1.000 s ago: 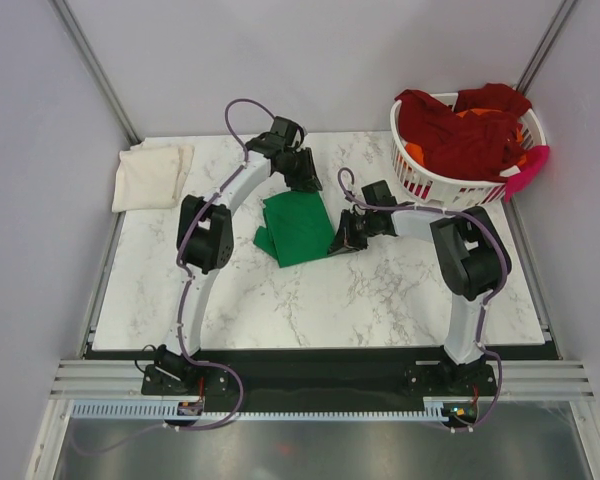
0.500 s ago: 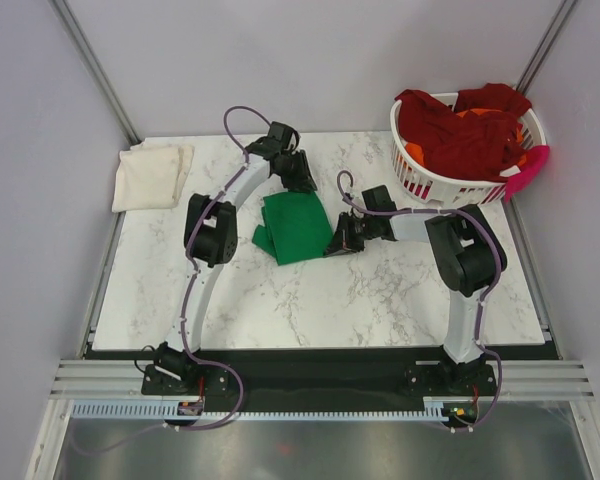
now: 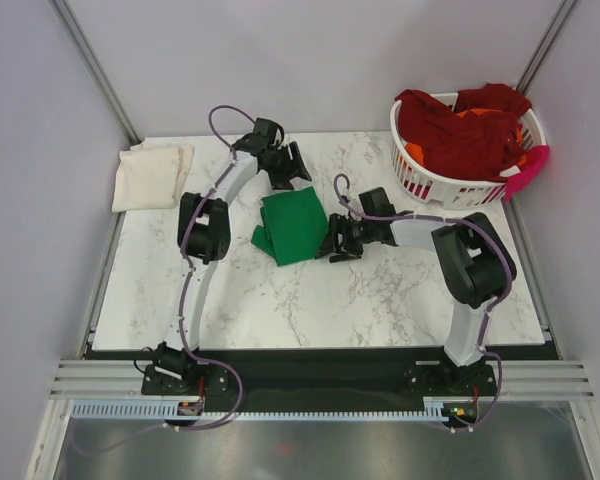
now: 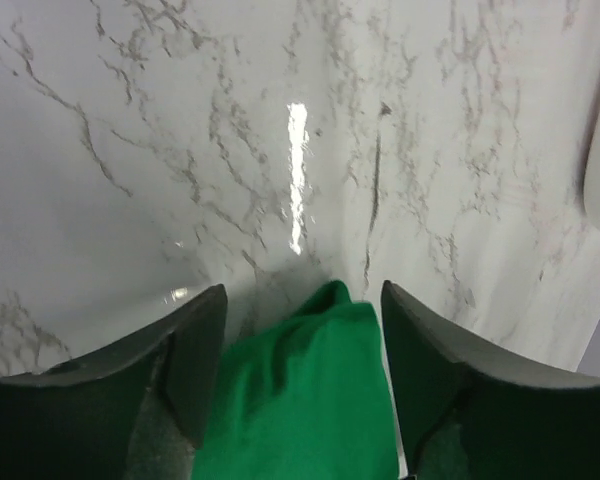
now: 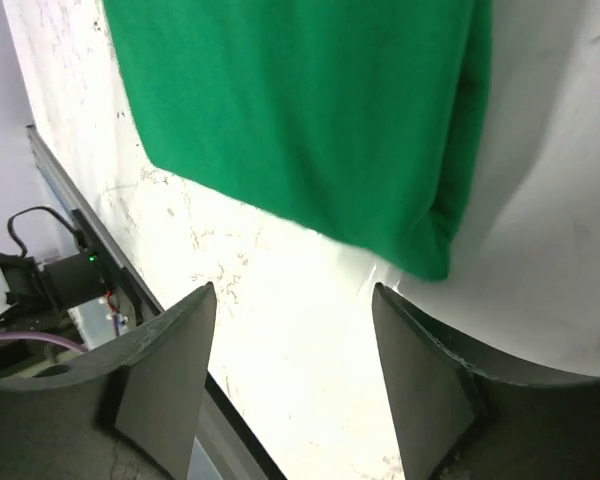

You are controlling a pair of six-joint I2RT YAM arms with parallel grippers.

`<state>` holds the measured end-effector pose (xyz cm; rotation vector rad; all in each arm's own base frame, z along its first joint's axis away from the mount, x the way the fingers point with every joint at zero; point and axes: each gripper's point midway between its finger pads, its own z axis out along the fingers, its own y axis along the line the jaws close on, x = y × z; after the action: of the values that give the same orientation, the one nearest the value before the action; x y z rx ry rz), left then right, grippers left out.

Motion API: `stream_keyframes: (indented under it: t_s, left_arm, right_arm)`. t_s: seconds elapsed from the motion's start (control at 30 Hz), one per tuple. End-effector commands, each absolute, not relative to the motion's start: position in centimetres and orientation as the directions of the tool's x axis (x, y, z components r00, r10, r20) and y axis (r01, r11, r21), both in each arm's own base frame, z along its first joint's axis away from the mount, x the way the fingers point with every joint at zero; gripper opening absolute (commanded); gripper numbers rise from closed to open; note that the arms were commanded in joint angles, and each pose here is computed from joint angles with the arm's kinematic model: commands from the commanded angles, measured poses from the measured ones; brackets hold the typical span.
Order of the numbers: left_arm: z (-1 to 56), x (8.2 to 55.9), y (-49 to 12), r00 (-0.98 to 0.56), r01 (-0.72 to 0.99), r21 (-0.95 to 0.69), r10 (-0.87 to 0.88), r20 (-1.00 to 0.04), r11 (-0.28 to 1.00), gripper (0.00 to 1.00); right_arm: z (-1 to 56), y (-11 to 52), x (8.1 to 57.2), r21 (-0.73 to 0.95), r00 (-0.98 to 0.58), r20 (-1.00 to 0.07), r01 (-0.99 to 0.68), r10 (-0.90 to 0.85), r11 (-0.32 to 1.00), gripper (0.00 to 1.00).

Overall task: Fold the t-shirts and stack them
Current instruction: Fold the tshirt

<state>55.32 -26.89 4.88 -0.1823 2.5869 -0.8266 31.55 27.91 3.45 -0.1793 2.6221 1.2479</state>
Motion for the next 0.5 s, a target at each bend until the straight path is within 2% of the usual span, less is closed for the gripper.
stream_keyframes:
  t_s: [0.0,0.07,0.13,0.17,0.27,0.4,0.47]
  left_arm:
    - [18.1,55.4,-26.1,-0.806,0.162,-0.606,-0.250,-0.537,0.779,0.74]
    - [20.0,55.2,-23.6,-0.774,0.142,-0.576,-0.273,-0.571,0.805,0.77]
    - [20.5,53.8,-21.1,-0.768,0.108,-0.549,-0.281,-0.575,0.829,0.75]
    - [18.4,53.2,-18.9,-0.788,0.046,-0.536,-0.300,-0.538,0.843,0.73]
    - [16.2,51.4,-16.2,-0.817,-0.003,-0.522,-0.303,-0.491,0.853,0.71]
    - [12.6,50.0,-15.8,-0.859,0.057,-0.478,-0.201,-0.472,0.877,0.72]
    - [10.3,49.5,-16.4,-0.890,0.074,-0.510,-0.174,-0.422,0.857,0.73]
  right_arm:
    - [6.8,26.8,31.5,0.673,-0.939,-0.344,-0.257,-0.015,0.694,0.73]
    - [8.4,26.2,31.5,0.651,-0.928,-0.373,-0.260,0.002,0.714,0.77]
    - [10.9,25.9,31.3,0.641,-0.904,-0.427,-0.288,0.018,0.712,0.80]
    - [11.0,25.5,30.8,0.637,-0.904,-0.427,-0.285,0.020,0.716,0.81]
    - [12.3,24.9,29.2,0.641,-0.899,-0.437,-0.295,0.021,0.709,0.83]
    - [13.6,23.8,27.6,0.632,-0.884,-0.467,-0.303,0.039,0.714,0.84]
    - [13.4,23.4,26.8,0.631,-0.887,-0.460,-0.296,0.039,0.717,0.84]
